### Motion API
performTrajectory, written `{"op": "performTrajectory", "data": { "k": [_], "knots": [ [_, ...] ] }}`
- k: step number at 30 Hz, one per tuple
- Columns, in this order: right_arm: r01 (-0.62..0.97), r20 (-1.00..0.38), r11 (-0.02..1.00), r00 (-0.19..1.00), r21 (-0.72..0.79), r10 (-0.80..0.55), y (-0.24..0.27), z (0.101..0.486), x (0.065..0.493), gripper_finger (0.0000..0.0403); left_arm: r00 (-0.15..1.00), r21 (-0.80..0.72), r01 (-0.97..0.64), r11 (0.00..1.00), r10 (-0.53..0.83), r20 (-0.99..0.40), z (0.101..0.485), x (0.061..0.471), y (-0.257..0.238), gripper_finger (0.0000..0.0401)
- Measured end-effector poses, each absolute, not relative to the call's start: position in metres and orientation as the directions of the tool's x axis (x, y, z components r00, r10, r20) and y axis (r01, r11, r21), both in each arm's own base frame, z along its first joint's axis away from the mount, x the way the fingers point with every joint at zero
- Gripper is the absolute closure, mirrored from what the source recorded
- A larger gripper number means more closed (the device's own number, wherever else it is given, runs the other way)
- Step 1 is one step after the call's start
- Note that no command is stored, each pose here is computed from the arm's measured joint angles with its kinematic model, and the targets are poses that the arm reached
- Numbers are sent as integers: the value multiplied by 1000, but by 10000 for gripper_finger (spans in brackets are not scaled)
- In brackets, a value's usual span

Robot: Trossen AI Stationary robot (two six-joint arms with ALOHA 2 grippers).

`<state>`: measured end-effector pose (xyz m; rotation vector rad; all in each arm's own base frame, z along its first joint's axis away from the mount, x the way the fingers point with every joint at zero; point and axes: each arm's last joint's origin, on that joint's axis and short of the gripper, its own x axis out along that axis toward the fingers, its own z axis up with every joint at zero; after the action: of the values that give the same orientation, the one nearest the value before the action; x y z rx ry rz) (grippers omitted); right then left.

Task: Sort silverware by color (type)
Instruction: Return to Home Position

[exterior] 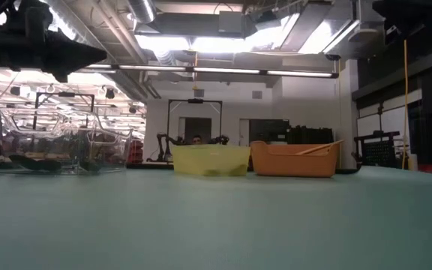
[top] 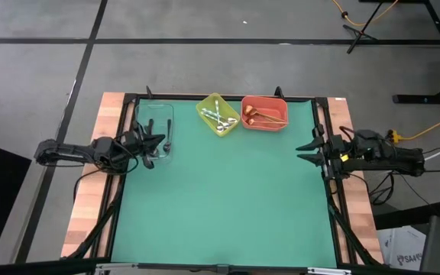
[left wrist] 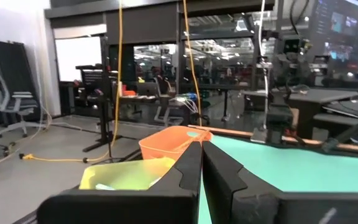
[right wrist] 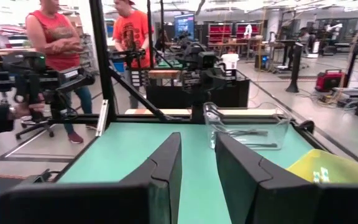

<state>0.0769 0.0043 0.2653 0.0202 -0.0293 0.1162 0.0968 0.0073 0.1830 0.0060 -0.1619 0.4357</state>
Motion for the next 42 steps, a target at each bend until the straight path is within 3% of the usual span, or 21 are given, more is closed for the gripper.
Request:
{"op": "performTrajectory", "data": {
  "k": [9, 20, 30, 42],
  "knots": [
    [-134, 32, 991, 991, 18, 133, 5, 265, 77, 314, 901, -16, -407, 913, 404, 160, 183, 97, 11, 396],
    [-180, 32, 984, 983, 17, 180, 6, 266, 76, 314, 891, -25, -372, 928, 365, 271, 204, 88, 10, 396],
    [-205, 61, 979, 977, 16, 203, 7, 274, 72, 314, 903, -8, -382, 924, 375, 210, 198, 90, 10, 396],
    [-208, 76, 976, 976, 59, 203, 7, 239, 88, 314, 910, -20, -378, 926, 376, 173, 194, 91, 10, 396]
  ]
}}
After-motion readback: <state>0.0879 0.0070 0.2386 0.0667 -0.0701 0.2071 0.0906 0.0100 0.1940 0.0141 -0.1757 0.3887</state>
